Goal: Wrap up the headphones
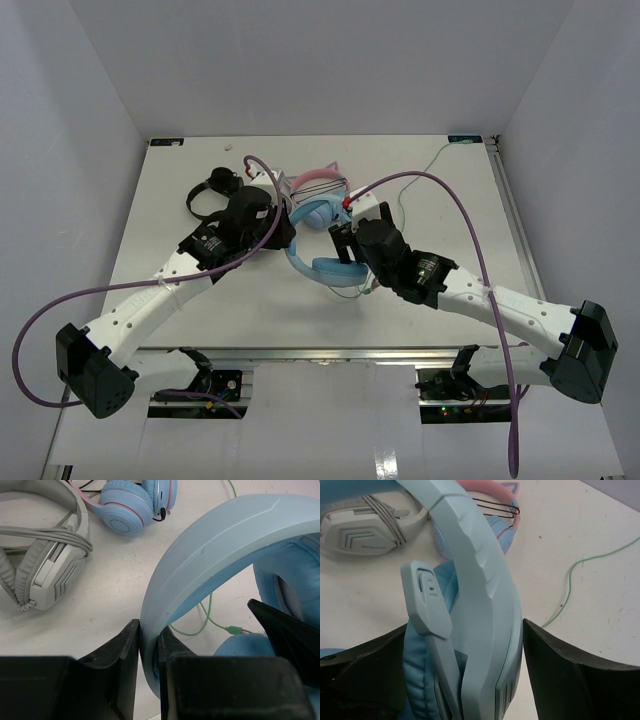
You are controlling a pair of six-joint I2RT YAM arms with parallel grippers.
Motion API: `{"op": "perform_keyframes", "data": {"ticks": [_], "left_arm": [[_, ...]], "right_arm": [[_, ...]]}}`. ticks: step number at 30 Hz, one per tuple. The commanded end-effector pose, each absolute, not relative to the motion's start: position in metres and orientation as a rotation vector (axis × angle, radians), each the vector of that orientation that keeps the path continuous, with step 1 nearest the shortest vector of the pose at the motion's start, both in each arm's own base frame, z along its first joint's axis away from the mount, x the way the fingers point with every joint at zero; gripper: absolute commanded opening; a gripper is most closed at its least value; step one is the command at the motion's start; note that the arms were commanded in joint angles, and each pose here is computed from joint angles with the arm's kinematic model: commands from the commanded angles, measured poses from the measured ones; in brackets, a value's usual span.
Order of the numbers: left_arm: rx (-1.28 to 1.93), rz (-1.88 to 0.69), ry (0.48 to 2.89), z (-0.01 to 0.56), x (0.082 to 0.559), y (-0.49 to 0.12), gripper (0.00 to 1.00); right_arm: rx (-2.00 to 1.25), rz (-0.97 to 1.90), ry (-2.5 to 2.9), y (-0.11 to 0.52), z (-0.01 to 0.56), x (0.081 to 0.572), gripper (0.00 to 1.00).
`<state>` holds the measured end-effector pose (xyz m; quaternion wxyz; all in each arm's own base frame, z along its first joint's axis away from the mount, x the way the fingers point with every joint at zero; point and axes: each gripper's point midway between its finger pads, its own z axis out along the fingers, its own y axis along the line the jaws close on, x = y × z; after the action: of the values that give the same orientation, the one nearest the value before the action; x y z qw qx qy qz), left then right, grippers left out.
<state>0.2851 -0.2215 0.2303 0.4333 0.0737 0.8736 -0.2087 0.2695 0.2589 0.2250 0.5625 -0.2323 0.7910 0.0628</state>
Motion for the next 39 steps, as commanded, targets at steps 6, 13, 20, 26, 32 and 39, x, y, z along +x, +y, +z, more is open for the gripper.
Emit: {"op": "perform_keyframes", "data": {"ticks": [6,13,20,26,32,39], "left_arm": [[0.184,-0.766,2.033,0.276,0.279,-0.247,0.0],[0.336,-0.762,2.032,0.275,0.277,-0.256,0.37],[0.388,-0.673,2.044,0.262,0.285,-0.251,0.58],[0.376,-0.54,2.07,0.249,0.302,-0.242,0.58],[0.359,-0.442,2.027,0.258,0.316,-0.234,0.56],[0.397,-0.331,2.006,0.263,0.323,-0.234,0.52]], "right_arm": [[-0.498,0.086,1.841,0.253,0.222,0.277,0.34],[-0.56,0.162,1.83,0.261,0.248,0.273,0.08],[-0.682,0.187,1.959,0.274,0.233,0.264,0.08],[-0.707,0.236,1.994,0.276,0.224,0.262,0.08],[-0.706,0.266,2.039,0.275,0.216,0.263,0.08],[-0.702,0.28,2.064,0.274,0.211,0.265,0.08]]}}
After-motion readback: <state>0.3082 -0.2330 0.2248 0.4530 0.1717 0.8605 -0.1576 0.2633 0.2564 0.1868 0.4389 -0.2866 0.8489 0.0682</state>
